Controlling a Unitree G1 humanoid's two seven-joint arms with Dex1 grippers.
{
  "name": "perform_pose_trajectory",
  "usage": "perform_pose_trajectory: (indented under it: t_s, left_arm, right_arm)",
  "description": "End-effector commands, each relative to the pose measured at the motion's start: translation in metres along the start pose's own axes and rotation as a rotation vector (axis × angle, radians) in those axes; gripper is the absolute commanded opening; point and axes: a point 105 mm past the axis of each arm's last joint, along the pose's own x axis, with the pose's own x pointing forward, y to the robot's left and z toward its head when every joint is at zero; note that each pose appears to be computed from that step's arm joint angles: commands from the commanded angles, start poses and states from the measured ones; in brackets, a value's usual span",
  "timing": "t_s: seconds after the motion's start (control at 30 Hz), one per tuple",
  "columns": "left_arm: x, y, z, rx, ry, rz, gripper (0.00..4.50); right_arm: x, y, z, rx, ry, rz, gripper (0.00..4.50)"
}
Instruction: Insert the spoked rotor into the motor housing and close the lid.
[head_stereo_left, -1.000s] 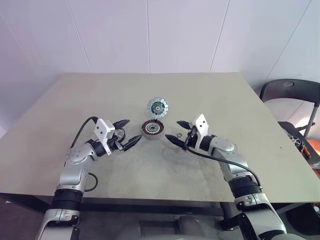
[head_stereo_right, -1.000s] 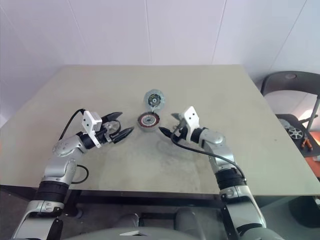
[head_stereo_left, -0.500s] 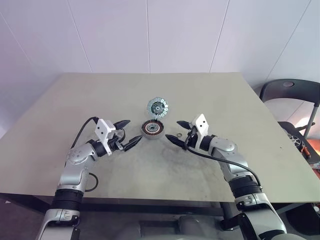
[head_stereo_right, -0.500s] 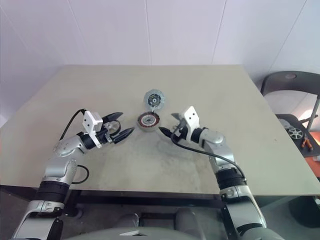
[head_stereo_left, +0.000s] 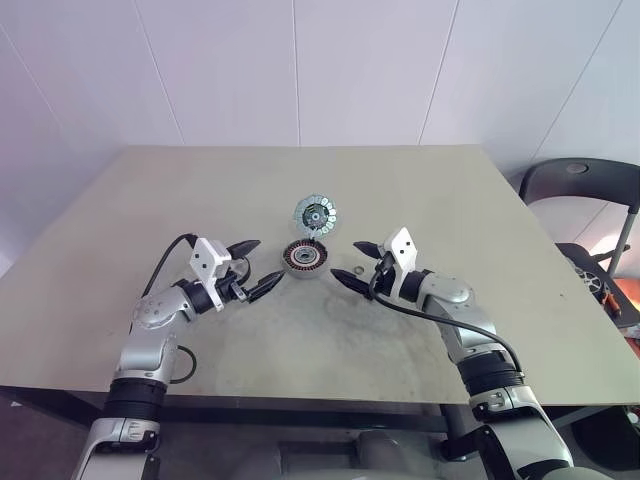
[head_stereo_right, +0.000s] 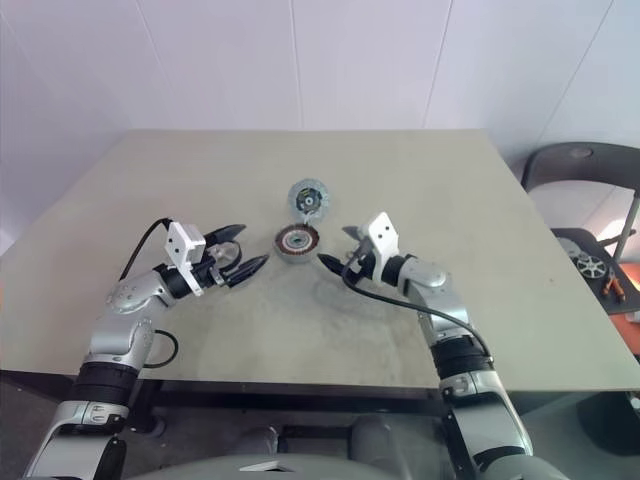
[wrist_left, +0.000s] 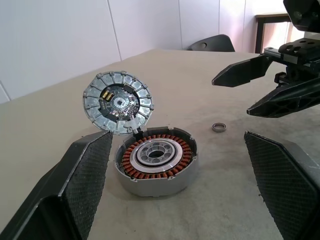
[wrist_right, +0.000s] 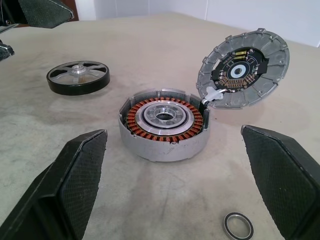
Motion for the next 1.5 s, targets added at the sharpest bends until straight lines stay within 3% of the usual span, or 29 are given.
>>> perform_pose_trajectory:
  t_s: [0.03,0.23,0.33,0.53,0.8,1.07,1.23,1.5]
  left_arm:
    - [0.003,0.000,0.013,0.040,-0.036,-0.005,4.48]
    - [0.001,0.001,0.013,0.043,-0.035,0.009,4.48]
    - [-0.004,0.003,0.013,0.046,-0.034,0.033,4.48]
    - [-0.015,0.004,0.014,0.053,-0.034,0.086,4.48]
    - [-0.028,0.006,0.013,0.052,-0.038,0.152,4.48]
    - [-0.031,0.004,0.017,0.050,-0.055,0.195,4.48]
    - [-0.031,0.003,0.020,0.055,-0.063,0.211,4.48]
    - [-0.031,0.000,0.021,0.051,-0.070,0.225,4.48]
  right_arm:
    - [0.004,-0.002,0.026,-0.049,-0.070,0.006,4.50]
    - [0.012,0.005,0.028,-0.101,-0.014,0.066,4.50]
    - [0.027,0.008,0.028,-0.180,0.098,0.121,4.50]
    - [0.059,0.018,0.050,-0.282,0.182,0.249,4.50]
    - [0.080,0.033,0.045,-0.429,0.416,0.457,4.50]
    - [0.102,0.034,0.067,-0.575,0.488,0.467,4.50]
    - [0.106,0.027,0.060,-0.660,0.598,0.437,4.50]
    - [0.105,0.028,0.054,-0.643,0.649,0.453,4.50]
